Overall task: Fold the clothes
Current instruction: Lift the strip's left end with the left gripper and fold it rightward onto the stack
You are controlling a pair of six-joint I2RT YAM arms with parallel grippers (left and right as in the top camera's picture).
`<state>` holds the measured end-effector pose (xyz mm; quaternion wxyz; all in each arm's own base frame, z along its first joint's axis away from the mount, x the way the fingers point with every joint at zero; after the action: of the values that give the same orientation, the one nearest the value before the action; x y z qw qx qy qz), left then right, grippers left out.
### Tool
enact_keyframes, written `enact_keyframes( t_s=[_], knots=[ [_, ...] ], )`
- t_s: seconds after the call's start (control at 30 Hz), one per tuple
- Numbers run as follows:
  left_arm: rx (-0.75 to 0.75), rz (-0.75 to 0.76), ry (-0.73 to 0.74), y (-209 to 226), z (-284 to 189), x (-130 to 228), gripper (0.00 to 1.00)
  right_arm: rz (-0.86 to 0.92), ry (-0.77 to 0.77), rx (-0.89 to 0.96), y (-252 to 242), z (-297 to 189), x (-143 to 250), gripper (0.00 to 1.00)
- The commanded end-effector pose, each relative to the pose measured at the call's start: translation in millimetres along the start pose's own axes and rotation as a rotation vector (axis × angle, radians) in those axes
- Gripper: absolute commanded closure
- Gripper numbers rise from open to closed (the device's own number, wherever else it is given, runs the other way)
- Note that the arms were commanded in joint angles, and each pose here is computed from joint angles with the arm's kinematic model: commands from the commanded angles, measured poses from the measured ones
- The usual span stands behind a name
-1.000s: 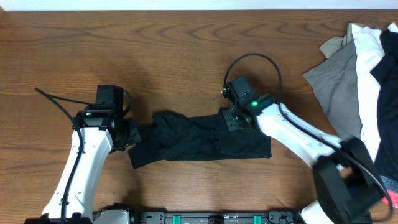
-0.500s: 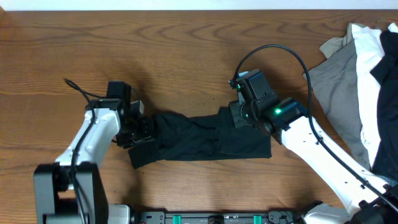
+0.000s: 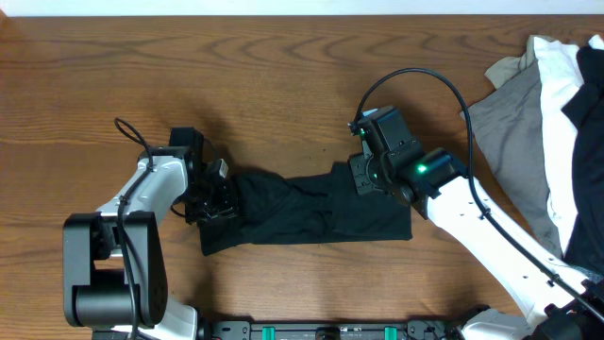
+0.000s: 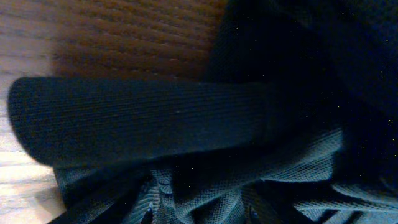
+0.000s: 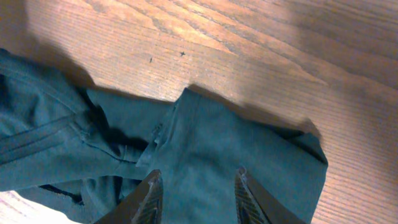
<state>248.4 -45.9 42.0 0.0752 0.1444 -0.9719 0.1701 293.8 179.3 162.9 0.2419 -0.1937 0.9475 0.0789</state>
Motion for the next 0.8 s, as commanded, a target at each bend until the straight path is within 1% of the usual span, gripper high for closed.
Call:
enact_keyframes(
  t_s=[0.0, 0.03, 0.07, 0.1, 0.23, 0.33, 0.43, 0.53, 0.77],
  knots=[
    [0.009, 0.016, 0.043, 2, 10, 3, 0.73, -0.003, 0.007, 0.017, -5, 1, 0, 0.64],
    [0.009, 0.030, 0.043, 2, 10, 3, 0.86, -0.003, 0.010, 0.017, -5, 1, 1, 0.64],
    [0.010, 0.045, 0.043, 2, 10, 3, 0.92, -0.003, 0.013, 0.018, -5, 1, 1, 0.64],
    [0.009, 0.054, 0.045, 2, 10, 3, 0.94, -0.003, 0.015, 0.018, -6, 1, 2, 0.64],
    [0.008, 0.039, 0.028, 8, 2, 0, 0.94, -0.004, 0.025, 0.020, -6, 1, 4, 0.64],
    [-0.048, -0.025, -0.022, 24, -17, -8, 0.94, -0.001, 0.040, 0.024, -7, 0, 7, 0.64],
    [-0.078, -0.116, -0.096, 41, -43, -18, 0.94, 0.010, 0.050, 0.031, -12, 0, 9, 0.64],
    [-0.055, -0.190, -0.188, 53, -72, -29, 0.94, 0.037, 0.058, 0.042, -18, 0, 10, 0.64],
    [-0.028, -0.256, -0.360, 69, -129, -49, 0.94, 0.079, 0.078, 0.066, -32, 0, 13, 0.64]
  ],
)
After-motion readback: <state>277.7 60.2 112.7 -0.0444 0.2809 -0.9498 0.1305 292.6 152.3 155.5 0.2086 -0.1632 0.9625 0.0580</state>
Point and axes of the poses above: each gripper's point midway between its finger pads, its own z axis out along the fingers, its own y axis along the line the jaws close on, x = y × z, the point moved 4 cm from there along -z, back along the fingers, and after that the axes turned 6 degrees about -z, right-handed, at the moved point
